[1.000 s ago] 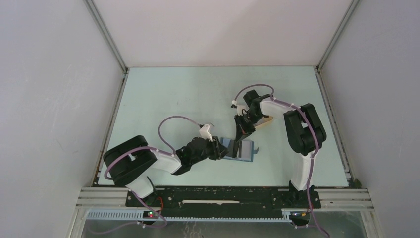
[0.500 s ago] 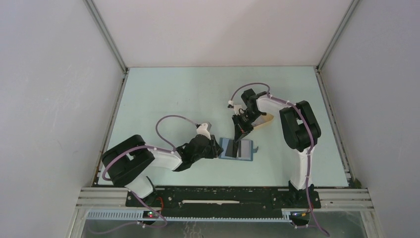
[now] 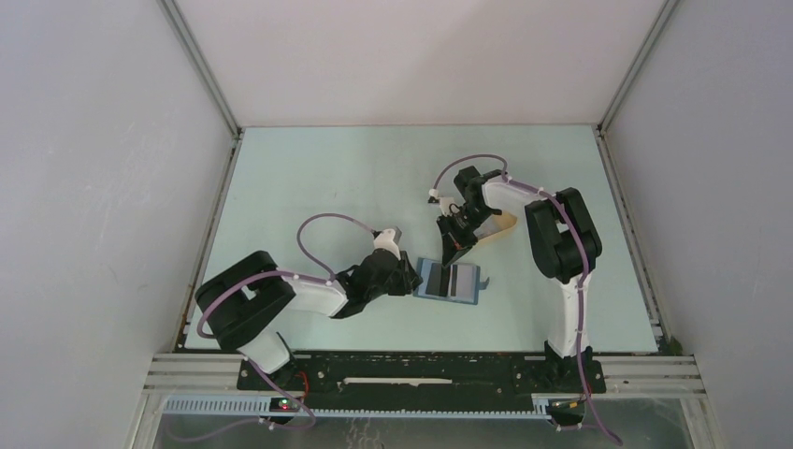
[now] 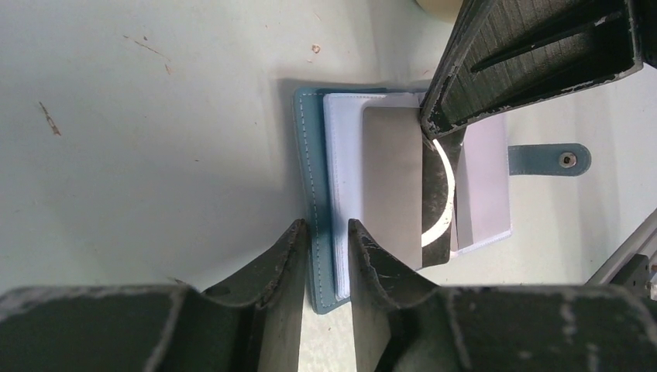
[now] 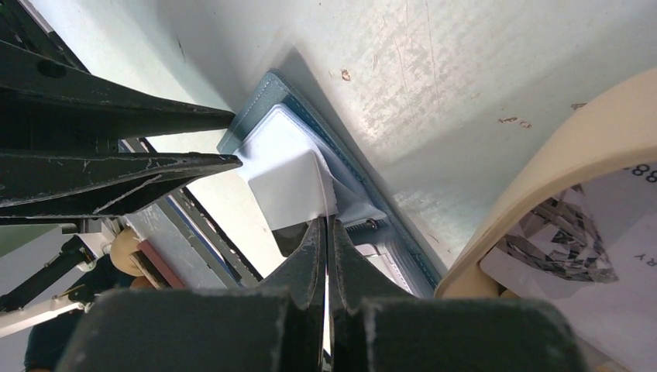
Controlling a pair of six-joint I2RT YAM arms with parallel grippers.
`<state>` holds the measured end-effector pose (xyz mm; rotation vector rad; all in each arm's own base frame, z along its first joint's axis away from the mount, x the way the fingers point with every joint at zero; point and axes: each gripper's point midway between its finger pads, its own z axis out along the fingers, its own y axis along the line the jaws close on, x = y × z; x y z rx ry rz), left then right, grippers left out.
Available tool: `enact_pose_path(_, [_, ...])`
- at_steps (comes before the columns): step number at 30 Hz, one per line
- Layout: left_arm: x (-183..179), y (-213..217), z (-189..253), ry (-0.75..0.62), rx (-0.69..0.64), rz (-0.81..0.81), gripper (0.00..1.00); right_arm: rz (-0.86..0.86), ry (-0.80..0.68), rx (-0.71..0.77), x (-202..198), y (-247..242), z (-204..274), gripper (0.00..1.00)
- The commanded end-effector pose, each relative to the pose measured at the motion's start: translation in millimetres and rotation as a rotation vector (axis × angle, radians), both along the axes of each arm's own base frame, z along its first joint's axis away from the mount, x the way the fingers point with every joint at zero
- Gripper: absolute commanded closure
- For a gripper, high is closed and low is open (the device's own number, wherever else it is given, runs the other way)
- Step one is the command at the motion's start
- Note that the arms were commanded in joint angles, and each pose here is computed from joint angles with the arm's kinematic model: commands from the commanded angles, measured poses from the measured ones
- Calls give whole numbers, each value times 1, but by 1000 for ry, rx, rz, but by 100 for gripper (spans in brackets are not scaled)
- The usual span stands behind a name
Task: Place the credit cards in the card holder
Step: Insert the credit card into the card holder.
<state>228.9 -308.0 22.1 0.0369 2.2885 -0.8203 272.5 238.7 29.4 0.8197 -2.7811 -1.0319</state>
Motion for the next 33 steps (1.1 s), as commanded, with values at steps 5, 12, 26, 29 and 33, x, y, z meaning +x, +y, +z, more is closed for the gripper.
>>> enact_pose_path(5, [-3, -8, 33, -79, -90, -62, 66, -15, -23, -14, 11, 3, -8, 100])
enact_pose_path(12, [-20, -35, 76, -143, -199, -202, 63, -27, -15, -7, 11, 1, -7, 98])
enact_pose_path(26, [-25, -112, 80, -105, -253, -295, 63, -32, 2, -9, 10, 1, -10, 96])
enact_pose_path(29, [-19, -117, 65, -85, -201, -273, 63, -33, 2, -8, 10, 1, -10, 96])
enact_pose_path(33, [-10, -111, 45, -72, -114, -223, 62, -31, 1, -7, 10, 1, -10, 95])
